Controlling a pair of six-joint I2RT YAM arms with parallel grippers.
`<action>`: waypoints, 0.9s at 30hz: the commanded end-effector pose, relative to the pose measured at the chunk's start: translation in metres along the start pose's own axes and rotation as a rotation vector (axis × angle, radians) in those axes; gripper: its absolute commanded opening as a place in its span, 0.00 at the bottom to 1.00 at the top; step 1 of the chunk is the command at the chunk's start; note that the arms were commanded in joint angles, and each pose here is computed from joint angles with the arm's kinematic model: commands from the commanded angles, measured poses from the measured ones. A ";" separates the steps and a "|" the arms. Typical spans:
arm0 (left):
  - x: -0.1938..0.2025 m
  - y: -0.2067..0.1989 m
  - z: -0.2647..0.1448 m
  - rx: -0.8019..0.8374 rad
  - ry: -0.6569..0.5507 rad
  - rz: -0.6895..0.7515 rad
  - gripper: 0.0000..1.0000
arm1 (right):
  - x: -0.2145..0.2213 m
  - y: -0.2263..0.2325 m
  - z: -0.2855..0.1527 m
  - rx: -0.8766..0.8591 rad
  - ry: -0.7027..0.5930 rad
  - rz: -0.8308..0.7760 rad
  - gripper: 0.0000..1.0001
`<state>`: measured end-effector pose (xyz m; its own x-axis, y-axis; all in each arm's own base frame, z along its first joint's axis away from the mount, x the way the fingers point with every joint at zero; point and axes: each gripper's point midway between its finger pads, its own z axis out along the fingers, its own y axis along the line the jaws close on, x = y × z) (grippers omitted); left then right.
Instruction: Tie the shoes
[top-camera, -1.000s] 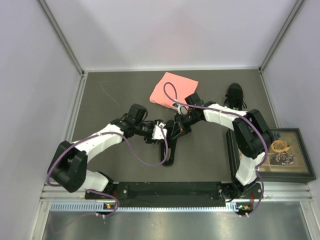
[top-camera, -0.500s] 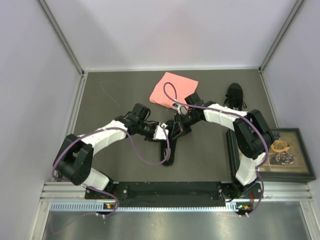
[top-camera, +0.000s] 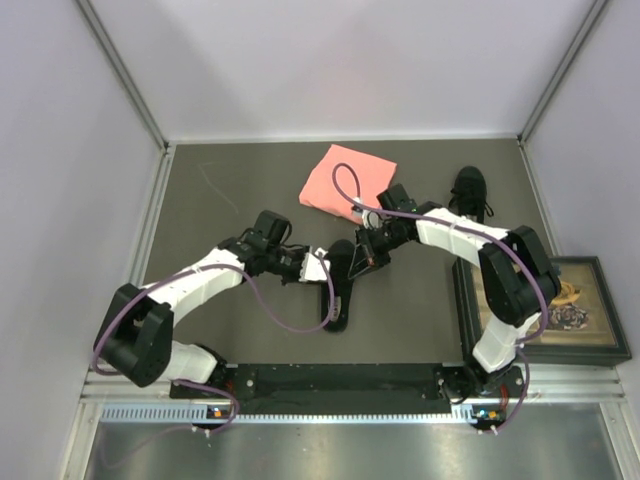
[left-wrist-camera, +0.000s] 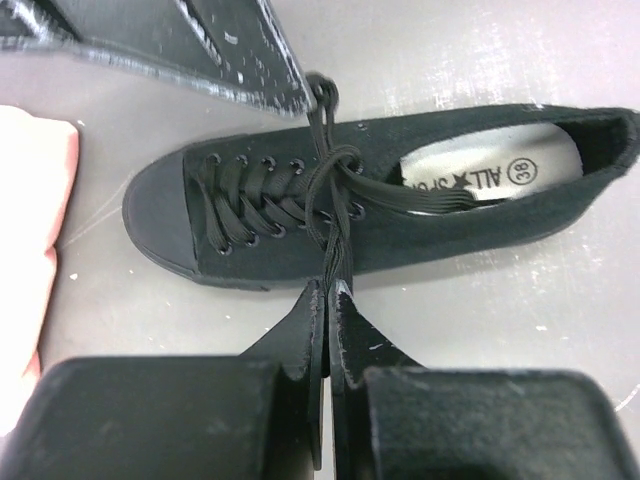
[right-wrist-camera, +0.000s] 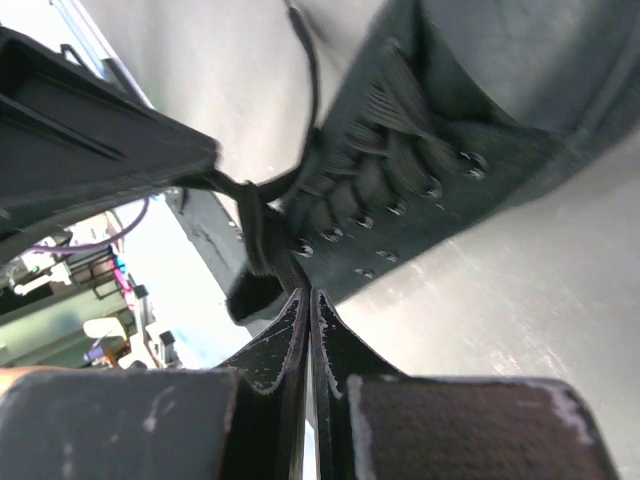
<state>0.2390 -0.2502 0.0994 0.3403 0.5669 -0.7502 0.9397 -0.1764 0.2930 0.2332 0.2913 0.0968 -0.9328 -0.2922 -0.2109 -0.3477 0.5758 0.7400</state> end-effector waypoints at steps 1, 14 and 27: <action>0.000 -0.005 -0.008 -0.023 -0.002 -0.010 0.00 | 0.003 -0.005 -0.015 0.035 -0.029 -0.034 0.00; 0.012 -0.009 -0.011 -0.064 0.008 -0.032 0.00 | 0.013 -0.033 -0.025 0.106 -0.036 -0.021 0.00; 0.024 -0.002 -0.008 -0.080 -0.004 -0.067 0.00 | 0.016 -0.048 -0.027 0.139 -0.038 0.002 0.00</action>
<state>0.2395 -0.2302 0.0867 0.2800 0.5835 -0.7623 0.9552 -0.0895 0.2822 0.2319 0.2467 0.0701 -0.9451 -0.2671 -0.1883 -0.3223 0.6668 0.6720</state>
